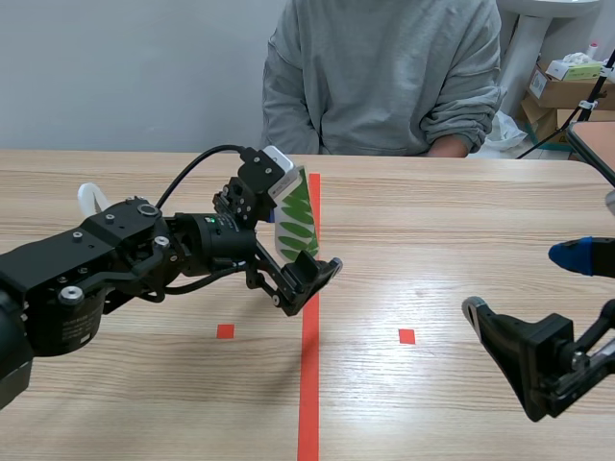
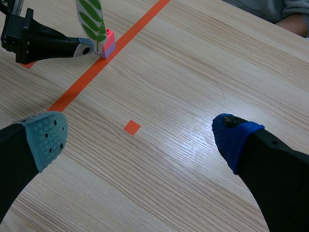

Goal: Do the leaf sorting experiment

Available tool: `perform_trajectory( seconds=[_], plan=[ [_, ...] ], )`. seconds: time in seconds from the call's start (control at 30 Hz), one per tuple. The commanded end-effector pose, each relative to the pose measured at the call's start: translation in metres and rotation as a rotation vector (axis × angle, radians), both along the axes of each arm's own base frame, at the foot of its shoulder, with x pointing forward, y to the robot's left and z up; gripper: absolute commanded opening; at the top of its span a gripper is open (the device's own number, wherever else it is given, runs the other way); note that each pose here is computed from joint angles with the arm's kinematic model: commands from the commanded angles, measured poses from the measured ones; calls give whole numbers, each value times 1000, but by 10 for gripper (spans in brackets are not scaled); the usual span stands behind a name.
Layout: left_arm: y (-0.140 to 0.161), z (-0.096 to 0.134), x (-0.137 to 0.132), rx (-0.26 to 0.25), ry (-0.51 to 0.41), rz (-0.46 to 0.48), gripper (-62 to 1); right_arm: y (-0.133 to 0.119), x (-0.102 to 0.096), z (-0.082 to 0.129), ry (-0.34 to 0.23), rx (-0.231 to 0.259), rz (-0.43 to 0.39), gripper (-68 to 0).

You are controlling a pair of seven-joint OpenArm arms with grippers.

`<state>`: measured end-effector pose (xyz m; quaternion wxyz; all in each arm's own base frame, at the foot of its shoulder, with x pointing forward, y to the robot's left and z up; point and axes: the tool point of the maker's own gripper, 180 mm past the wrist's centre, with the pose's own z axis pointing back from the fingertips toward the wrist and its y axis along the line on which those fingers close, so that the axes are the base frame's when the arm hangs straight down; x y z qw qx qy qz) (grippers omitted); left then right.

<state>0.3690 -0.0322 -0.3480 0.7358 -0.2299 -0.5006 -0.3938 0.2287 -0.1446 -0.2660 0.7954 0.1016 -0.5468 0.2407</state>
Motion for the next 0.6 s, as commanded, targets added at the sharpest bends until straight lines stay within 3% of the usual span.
perform_trajectory(
  seconds=[0.0,0.23,0.27,0.43,0.57],
  plan=[
    [-3,13,5,-28,-34,-5,14,-2,7,9,-38,6,-5,-56],
    [-3,12,5,-11,-40,-13,14,-3,8,10,-40,4,-6,-56],
    [-3,12,5,-11,-40,-13,-25,-3,8,10,-40,4,-6,-56],
    [-3,13,5,-17,-42,-11,-362,-3,8,10,-40,4,-6,-56],
    [-3,13,5,-20,-44,-11,-470,-3,8,10,-40,4,-6,-56]
  ],
)
